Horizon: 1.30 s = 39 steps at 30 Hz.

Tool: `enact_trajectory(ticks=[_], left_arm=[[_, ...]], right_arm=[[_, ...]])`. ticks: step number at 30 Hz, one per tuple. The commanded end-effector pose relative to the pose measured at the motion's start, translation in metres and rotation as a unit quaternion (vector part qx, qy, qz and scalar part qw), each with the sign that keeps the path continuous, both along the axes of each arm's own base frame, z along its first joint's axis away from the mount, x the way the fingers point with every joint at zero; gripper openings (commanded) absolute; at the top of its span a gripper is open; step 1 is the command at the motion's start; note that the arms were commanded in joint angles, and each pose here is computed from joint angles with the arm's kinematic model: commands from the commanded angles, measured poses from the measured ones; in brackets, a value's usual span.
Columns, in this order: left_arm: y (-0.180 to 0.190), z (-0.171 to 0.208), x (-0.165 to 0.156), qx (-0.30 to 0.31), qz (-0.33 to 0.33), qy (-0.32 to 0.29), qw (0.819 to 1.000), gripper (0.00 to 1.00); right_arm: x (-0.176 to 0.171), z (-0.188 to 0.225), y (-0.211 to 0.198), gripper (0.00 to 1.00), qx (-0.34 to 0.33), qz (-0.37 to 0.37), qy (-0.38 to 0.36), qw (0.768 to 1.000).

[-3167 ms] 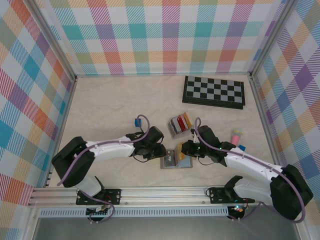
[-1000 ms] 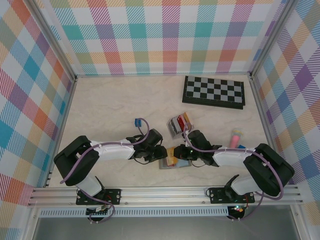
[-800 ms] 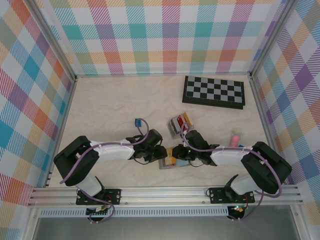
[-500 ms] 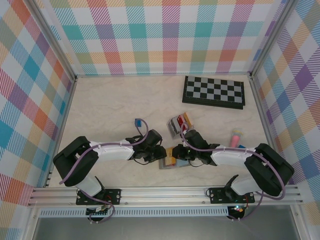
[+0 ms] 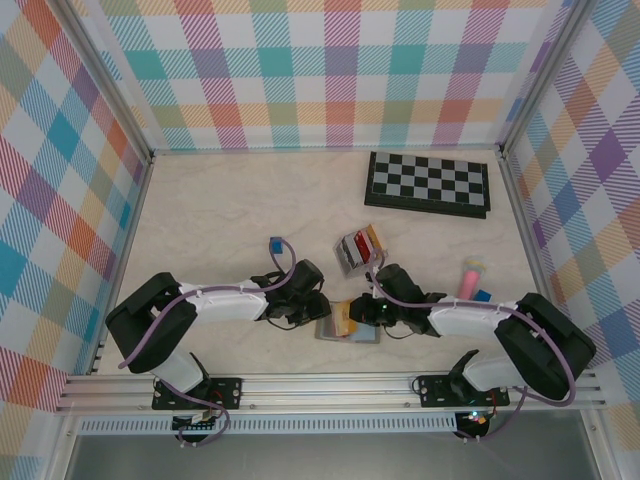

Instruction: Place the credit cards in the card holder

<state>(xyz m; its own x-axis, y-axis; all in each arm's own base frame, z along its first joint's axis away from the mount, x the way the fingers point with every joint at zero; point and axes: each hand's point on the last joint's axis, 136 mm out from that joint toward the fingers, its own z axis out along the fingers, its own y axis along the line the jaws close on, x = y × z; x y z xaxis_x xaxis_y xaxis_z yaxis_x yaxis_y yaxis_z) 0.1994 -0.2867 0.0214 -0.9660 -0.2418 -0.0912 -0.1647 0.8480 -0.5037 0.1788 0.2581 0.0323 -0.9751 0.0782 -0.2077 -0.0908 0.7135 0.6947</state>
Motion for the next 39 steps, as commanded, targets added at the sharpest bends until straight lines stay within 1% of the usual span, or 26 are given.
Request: enact_trajectory(ticks=[1,8,15,24,26,28,31,33,35,36,39], left_arm=[[0.008,-0.009,-0.003,0.007,0.016,0.006,1.0,0.31],[0.007,-0.01,-0.004,-0.003,0.028,0.011,1.0,0.31],[0.007,-0.004,-0.004,-0.017,0.03,0.005,0.999,0.33],[0.009,-0.001,-0.005,-0.023,0.038,0.006,0.999,0.34],[0.01,-0.002,-0.007,-0.026,0.044,0.009,0.999,0.34],[0.01,-0.002,-0.006,-0.031,0.05,0.009,0.998,0.34],[0.01,-0.001,-0.006,-0.033,0.052,0.007,0.998,0.34],[0.011,-0.001,-0.007,-0.031,0.052,0.008,0.998,0.34],[0.012,-0.001,-0.007,-0.029,0.052,0.007,0.998,0.33],[0.013,-0.001,-0.007,-0.027,0.052,0.007,0.998,0.33],[0.015,-0.002,-0.008,-0.024,0.051,0.008,0.998,0.33]], right_arm=[[-0.015,-0.016,-0.004,0.09,-0.018,0.001,0.03,0.999],[-0.018,-0.019,-0.01,0.1,-0.017,-0.015,0.035,0.999],[-0.013,-0.018,0.002,0.11,-0.014,-0.027,0.037,0.999],[-0.006,-0.023,0.01,0.12,-0.014,-0.081,0.051,0.995],[-0.004,-0.025,0.006,0.13,-0.021,-0.112,0.059,0.992],[-0.002,-0.025,0.007,0.13,-0.019,-0.127,0.065,0.99],[-0.002,-0.017,0.015,0.16,-0.016,-0.113,0.068,0.991],[-0.005,-0.016,0.012,0.19,-0.04,-0.106,0.072,0.991],[-0.007,-0.015,0.004,0.24,-0.064,-0.103,0.069,0.99],[-0.009,-0.016,-0.001,0.29,-0.073,-0.103,0.068,0.99],[-0.015,-0.015,-0.012,0.34,-0.096,-0.098,0.066,0.988]])
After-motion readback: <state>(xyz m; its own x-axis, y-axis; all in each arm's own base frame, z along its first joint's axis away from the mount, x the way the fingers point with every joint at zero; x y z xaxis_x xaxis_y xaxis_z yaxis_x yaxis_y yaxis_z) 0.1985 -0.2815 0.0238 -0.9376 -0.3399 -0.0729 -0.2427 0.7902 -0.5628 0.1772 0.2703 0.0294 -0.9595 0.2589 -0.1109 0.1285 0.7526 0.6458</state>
